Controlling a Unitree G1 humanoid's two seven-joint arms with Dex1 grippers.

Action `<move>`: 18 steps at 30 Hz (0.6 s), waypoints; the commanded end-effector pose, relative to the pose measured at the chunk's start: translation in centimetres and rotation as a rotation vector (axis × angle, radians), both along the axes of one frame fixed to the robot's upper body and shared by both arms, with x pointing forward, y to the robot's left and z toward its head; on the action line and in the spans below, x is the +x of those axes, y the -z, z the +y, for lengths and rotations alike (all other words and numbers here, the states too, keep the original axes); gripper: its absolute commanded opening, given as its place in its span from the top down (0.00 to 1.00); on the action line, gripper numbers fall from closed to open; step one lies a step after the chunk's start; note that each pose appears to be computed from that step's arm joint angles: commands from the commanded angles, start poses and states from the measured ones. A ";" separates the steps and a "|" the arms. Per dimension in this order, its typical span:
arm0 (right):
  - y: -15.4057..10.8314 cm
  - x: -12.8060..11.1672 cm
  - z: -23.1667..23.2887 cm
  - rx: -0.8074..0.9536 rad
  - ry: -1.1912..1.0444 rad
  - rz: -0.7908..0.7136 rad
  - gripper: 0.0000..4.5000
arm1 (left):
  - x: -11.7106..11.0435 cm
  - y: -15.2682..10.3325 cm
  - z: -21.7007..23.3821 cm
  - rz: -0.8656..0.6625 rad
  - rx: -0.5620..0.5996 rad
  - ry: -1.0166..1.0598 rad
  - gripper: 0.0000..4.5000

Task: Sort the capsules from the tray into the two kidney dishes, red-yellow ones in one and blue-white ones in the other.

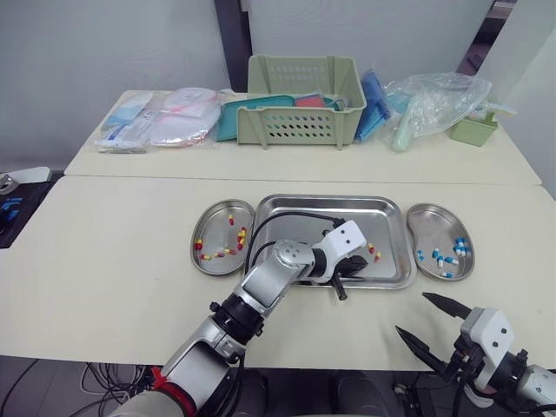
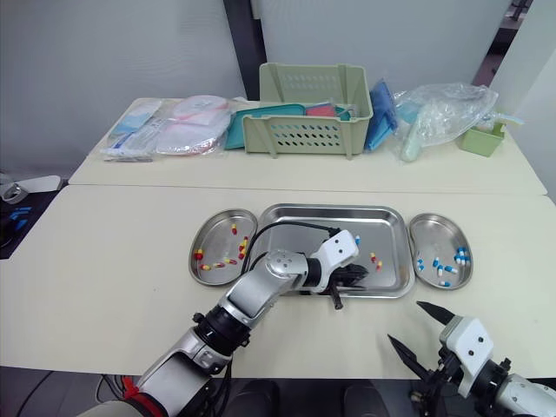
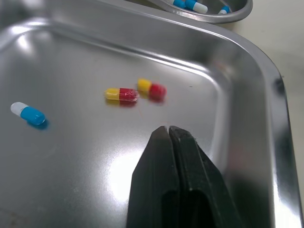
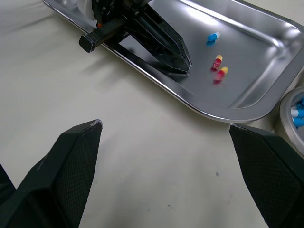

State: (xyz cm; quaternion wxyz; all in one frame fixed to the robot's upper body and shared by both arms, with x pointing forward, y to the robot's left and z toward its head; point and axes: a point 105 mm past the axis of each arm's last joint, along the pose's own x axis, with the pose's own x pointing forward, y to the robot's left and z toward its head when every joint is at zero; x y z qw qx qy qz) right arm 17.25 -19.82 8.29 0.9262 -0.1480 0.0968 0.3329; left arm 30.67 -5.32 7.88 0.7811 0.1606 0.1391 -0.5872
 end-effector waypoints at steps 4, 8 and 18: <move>-1.3 0.4 0.4 0.004 -0.014 -0.045 0.00 | -0.3 -0.7 -0.4 -0.029 -0.019 0.033 0.99; -1.3 0.6 0.4 0.003 -0.012 -0.047 0.00 | -0.2 -1.9 -0.2 -0.060 -0.053 0.043 0.99; -1.6 0.9 0.5 0.004 -0.014 -0.056 0.00 | -0.3 -4.9 0.5 -0.096 -0.156 0.051 0.99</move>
